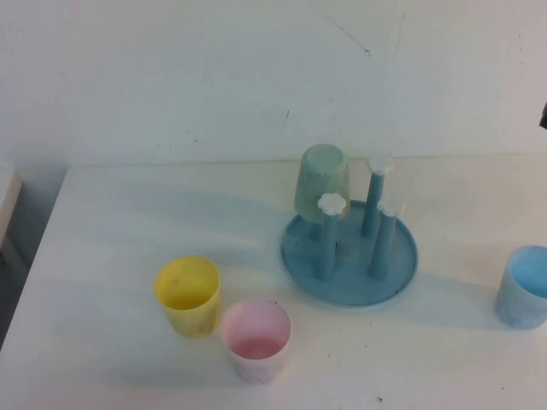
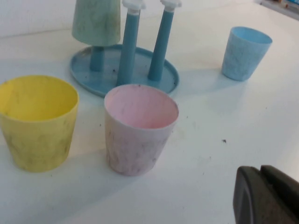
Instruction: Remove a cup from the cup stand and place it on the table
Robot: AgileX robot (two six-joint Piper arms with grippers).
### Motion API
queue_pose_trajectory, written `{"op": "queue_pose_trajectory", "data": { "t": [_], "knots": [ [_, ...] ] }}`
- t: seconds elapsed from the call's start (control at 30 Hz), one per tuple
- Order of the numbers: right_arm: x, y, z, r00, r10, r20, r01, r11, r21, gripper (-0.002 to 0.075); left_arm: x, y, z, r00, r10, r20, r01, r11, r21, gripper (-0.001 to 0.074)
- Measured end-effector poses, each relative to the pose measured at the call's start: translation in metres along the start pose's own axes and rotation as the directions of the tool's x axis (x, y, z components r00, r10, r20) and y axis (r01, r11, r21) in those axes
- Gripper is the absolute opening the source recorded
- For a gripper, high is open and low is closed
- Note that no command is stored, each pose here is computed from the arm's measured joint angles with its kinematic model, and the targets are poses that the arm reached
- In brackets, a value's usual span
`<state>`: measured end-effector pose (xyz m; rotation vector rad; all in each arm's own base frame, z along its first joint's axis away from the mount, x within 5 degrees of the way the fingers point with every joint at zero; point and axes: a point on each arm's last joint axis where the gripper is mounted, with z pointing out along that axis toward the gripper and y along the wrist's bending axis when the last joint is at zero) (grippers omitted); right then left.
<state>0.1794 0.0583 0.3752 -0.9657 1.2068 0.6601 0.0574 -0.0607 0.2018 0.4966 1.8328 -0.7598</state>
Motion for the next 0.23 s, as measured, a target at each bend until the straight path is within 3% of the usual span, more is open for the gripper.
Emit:
{"op": "queue_pose_trajectory", "data": {
  "t": [0.23],
  "knots": [
    [-0.005, 0.005, -0.002, 1.000, -0.029, 0.009, 0.029, 1.000, -0.005, -0.0001, 0.024, 0.007, 0.002, 0.997, -0.004, -0.074, 0.002, 1.000, -0.017, -0.0001]
  ]
}}
